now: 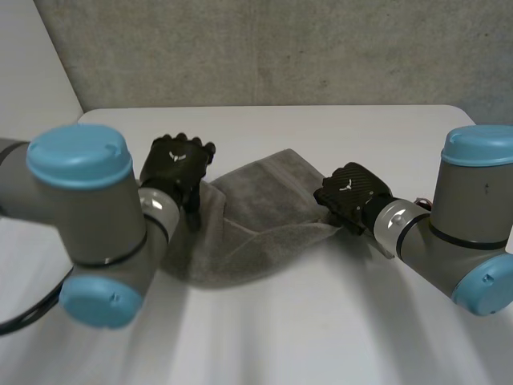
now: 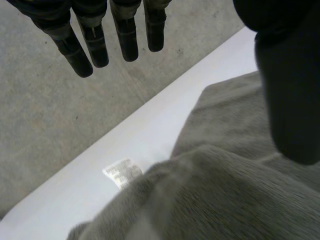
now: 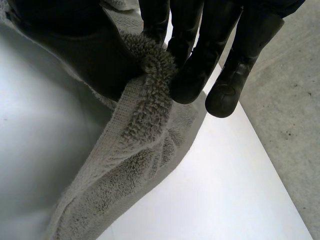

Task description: Fold the towel.

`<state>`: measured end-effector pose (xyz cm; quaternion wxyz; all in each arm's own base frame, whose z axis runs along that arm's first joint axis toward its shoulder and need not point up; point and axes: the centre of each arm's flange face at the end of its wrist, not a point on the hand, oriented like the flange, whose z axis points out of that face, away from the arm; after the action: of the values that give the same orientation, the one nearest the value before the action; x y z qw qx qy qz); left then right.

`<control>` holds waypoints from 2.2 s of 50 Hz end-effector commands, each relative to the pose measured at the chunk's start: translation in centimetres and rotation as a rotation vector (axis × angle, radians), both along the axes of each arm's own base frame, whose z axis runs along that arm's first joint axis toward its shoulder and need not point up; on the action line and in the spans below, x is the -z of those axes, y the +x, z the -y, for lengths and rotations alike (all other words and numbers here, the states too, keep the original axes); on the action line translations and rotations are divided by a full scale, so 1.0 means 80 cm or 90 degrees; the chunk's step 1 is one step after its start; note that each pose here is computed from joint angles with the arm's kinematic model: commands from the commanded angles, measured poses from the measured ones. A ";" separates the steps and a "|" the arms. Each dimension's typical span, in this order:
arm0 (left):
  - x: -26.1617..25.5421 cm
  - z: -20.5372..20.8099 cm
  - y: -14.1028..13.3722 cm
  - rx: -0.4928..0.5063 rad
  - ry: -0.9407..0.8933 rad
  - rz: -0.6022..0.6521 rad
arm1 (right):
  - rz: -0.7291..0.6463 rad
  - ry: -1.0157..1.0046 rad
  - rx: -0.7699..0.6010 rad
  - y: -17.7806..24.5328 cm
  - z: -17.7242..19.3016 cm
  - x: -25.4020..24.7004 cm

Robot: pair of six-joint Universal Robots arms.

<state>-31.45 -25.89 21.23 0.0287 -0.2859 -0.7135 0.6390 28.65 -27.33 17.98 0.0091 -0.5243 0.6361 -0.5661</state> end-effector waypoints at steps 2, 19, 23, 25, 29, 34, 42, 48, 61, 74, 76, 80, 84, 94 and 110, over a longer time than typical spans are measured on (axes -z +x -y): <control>0.014 0.051 -0.017 0.048 -0.008 -0.015 | -0.002 0.007 -0.004 0.001 -0.003 0.004; 0.097 0.084 -0.048 0.151 -0.003 0.114 | -0.003 0.013 -0.006 0.001 -0.002 0.009; 0.106 0.092 -0.039 0.146 0.006 0.146 | -0.004 0.014 -0.005 0.000 -0.002 0.009; 0.109 0.093 -0.037 0.147 0.011 0.158 | -0.004 0.013 -0.004 0.000 -0.002 0.009; 0.114 0.090 -0.033 0.153 0.025 0.192 | -0.003 0.012 -0.005 0.000 -0.001 0.009; 0.120 0.087 -0.029 0.158 0.045 0.215 | -0.003 0.012 -0.005 0.000 -0.001 0.009; 0.120 0.084 -0.020 0.145 0.053 0.236 | -0.004 0.011 -0.003 0.000 -0.001 0.009; 0.091 0.096 -0.011 0.061 -0.004 0.234 | -0.002 0.005 -0.001 0.001 0.001 0.006; 0.001 0.099 -0.003 -0.022 -0.168 0.148 | 0.079 -0.112 0.066 -0.010 0.037 -0.052; -0.130 0.032 0.032 -0.065 -0.265 0.021 | 0.226 -0.263 0.040 -0.025 -0.010 -0.208; -0.149 0.022 0.038 -0.068 -0.282 0.002 | 0.230 -0.271 0.031 -0.027 -0.021 -0.226; -0.197 -0.004 0.056 -0.078 -0.333 -0.038 | 0.221 -0.253 0.032 -0.038 -0.039 -0.265; -0.209 -0.012 0.062 -0.080 -0.345 -0.044 | 0.200 -0.218 0.057 -0.053 -0.035 -0.270; -0.160 -0.001 0.069 -0.078 -0.237 0.031 | 0.155 -0.118 0.068 -0.060 0.014 -0.231; -0.152 0.124 0.033 -0.072 -0.399 0.051 | 0.139 -0.366 0.067 -0.025 0.119 -0.211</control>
<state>-27.84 -31.26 29.89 -0.0937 -0.2914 -0.6036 0.7362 25.47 -33.11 32.87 -0.0303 -0.4503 0.5796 -0.6785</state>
